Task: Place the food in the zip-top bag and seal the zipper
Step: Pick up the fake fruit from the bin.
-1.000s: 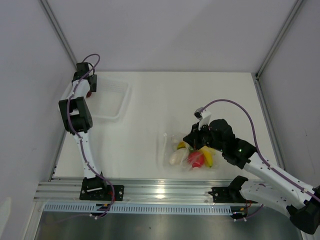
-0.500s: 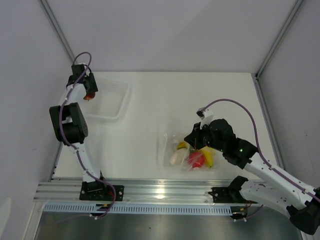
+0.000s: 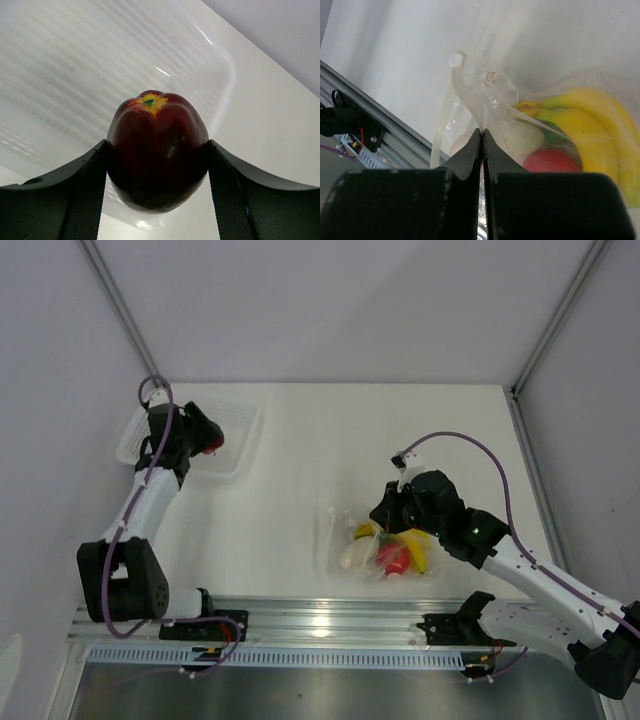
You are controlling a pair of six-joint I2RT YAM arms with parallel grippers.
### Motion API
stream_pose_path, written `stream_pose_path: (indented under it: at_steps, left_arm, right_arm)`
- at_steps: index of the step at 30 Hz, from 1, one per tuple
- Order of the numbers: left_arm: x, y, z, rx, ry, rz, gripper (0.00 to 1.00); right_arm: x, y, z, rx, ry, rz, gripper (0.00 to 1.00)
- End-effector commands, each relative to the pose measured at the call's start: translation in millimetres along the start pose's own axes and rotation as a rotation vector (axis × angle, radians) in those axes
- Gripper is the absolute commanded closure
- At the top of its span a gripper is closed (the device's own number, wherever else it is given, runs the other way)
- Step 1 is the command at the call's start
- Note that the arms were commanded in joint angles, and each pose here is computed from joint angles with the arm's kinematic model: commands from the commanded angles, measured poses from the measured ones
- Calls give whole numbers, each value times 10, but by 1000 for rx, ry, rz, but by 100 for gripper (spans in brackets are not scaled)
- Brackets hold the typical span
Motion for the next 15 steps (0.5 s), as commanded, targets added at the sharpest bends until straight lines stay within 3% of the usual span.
stream_pose_path:
  at_steps: [1, 5, 10, 15]
  left_arm:
    - [-441, -524, 149, 6, -61, 247, 100]
    - [-722, -1088, 490, 54, -42, 430, 99]
    - [-741, -1623, 1004, 215, -104, 624, 99]
    - [-796, -2109, 1204, 302, -45, 757, 99]
  right_arm:
    - [58, -37, -168, -33, 45, -11, 100]
    - [50, -20, -146, -22, 65, -5, 100]
    - [17, -71, -180, -46, 74, 11, 100]
    - [36, -106, -286, -68, 99, 3, 100]
Point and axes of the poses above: each gripper's point midway between its finger pads, its own y axis out along the fingers, its own x axis along the line the jaws close on, z = x × y, the point moved 7 cm from there along -y, back along the fingers, and after that the axes turned 11 degrees about -y, right-handed, at the moved point
